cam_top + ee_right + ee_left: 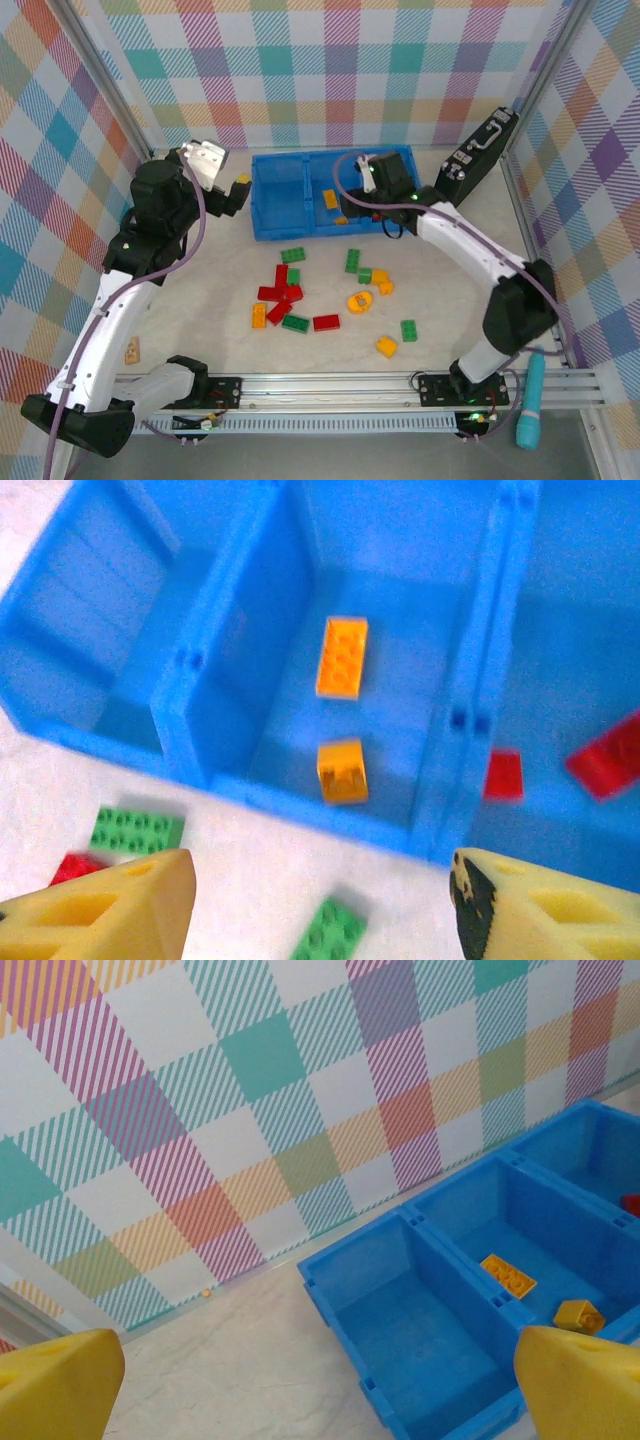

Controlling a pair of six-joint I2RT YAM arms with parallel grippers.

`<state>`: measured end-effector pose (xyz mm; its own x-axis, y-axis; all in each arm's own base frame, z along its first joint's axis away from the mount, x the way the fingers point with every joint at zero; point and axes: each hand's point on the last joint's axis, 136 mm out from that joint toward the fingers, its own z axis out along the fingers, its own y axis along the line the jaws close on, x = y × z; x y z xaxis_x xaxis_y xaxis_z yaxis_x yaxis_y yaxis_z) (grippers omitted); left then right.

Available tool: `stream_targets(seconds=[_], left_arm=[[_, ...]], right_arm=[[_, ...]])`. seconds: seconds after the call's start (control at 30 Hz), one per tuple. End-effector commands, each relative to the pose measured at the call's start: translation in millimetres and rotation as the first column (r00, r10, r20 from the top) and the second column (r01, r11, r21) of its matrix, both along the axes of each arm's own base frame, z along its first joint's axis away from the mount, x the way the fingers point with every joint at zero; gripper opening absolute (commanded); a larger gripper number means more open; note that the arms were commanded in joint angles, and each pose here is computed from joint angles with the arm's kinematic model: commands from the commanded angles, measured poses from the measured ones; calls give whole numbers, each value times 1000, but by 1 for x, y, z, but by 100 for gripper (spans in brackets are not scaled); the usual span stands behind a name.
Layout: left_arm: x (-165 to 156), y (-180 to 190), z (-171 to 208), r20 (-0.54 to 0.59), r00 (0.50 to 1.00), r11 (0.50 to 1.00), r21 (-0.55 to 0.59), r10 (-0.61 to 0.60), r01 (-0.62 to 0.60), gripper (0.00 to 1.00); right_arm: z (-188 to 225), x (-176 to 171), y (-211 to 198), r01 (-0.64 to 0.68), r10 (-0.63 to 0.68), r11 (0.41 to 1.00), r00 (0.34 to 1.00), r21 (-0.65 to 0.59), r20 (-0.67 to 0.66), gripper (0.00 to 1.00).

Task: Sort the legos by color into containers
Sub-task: Pick up the lego from the center of the table.

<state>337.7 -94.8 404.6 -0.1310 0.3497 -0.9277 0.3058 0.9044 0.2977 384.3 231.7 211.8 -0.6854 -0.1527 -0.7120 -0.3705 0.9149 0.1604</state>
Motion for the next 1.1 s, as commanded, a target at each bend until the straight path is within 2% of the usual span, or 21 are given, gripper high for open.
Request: stream_targets(seconds=[0.0,0.2,0.37,0.53,1.07], left_arm=[[-2,-4,18,34,999,998,-54,-24,25,100],[2,-7,14,-24,1000,996,-93,-19,16,100],[3,1,15,-40,999,993,-110,30,-34,100],[-4,-3,20,-25,1000,992,-125,1,-4,100],[-12,-3,19,-6,1000,993,-116,-18,17,100]], right_arm=[[-30,-36,-26,148,-142,988,979,32,-145,69],[-68,-94,-52,276,-238,957,924,91,-300,71],[-95,-114,-60,317,-265,945,890,86,-370,73],[-117,-117,-60,329,-277,942,871,62,-406,73],[-169,-93,-47,293,-284,955,840,-55,-462,73]])
